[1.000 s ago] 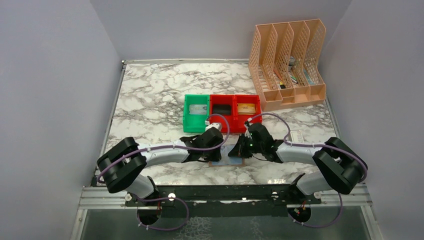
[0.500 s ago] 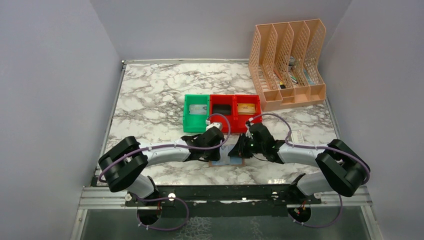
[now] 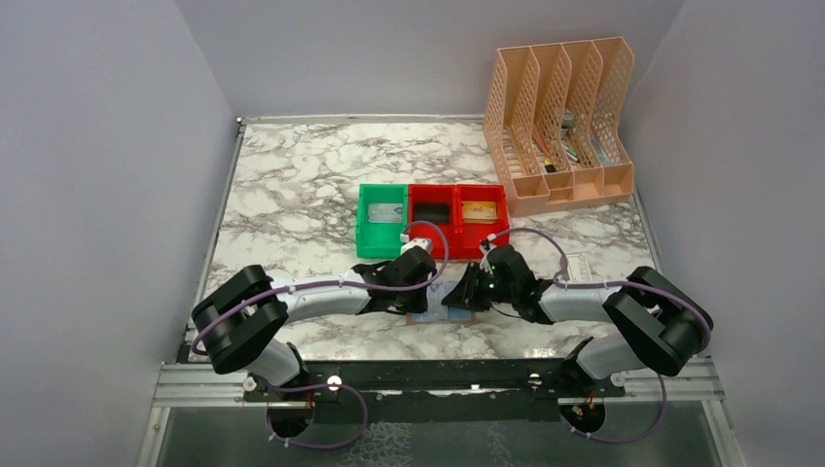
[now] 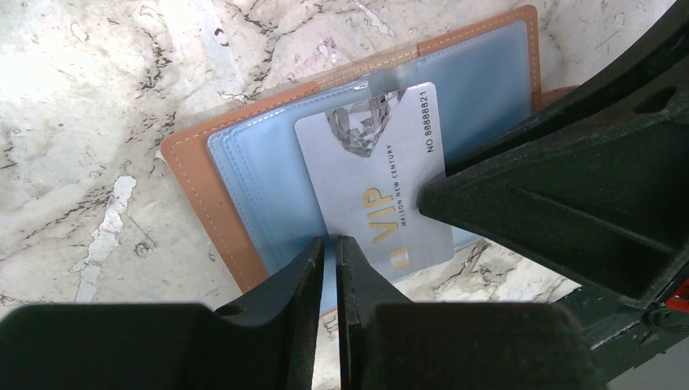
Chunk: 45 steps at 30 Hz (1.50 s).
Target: Take the credit cards out of the card holder
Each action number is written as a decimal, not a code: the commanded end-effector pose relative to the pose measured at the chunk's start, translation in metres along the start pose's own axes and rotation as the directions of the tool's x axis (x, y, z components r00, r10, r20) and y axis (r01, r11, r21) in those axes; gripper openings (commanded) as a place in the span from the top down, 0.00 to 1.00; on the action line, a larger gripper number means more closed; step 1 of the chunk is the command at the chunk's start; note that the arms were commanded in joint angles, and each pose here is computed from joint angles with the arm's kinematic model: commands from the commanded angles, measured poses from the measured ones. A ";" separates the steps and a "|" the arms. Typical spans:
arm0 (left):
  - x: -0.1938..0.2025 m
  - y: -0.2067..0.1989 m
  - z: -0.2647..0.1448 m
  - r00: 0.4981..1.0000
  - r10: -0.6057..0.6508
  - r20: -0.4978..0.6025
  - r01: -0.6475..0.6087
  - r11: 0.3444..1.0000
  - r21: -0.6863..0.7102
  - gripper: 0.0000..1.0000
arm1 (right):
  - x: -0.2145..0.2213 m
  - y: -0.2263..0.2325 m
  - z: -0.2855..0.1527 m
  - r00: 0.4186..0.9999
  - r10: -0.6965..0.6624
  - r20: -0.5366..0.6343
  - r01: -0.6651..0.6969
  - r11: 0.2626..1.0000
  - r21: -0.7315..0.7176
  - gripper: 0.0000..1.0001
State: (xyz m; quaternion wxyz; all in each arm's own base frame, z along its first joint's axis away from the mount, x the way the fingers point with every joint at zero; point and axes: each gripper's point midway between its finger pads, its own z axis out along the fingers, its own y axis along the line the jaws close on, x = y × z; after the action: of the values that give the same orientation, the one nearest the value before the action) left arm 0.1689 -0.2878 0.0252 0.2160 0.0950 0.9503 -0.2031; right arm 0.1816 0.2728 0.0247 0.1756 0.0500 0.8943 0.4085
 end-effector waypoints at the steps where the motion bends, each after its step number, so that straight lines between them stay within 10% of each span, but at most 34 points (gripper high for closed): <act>1: 0.010 0.014 0.001 0.999 0.019 -0.031 -0.021 0.999 -0.051 0.85 | -0.001 0.001 0.002 1.000 0.014 0.004 -0.014 1.000 -0.023 0.86; 12: 0.010 0.014 0.001 0.999 0.024 -0.036 -0.026 0.998 -0.054 0.86 | -0.003 -0.007 -0.011 1.000 0.016 0.019 -0.015 0.999 -0.031 0.97; 39: 0.013 0.007 0.006 0.997 0.039 -0.071 -0.041 0.999 -0.031 0.88 | -0.004 0.019 0.009 0.999 0.017 -0.042 -0.025 0.983 -0.180 0.83; 45: 0.013 0.008 0.005 0.997 0.037 -0.068 -0.040 0.999 -0.032 0.89 | -0.007 0.018 0.005 0.999 0.034 -0.020 -0.037 0.986 -0.163 0.97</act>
State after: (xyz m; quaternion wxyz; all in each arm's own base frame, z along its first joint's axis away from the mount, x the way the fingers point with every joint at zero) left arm 0.1697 -0.2902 0.0245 0.2117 0.1074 0.9510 -0.1983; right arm 0.1818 0.2838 0.0249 0.1460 0.0488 0.8673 0.4734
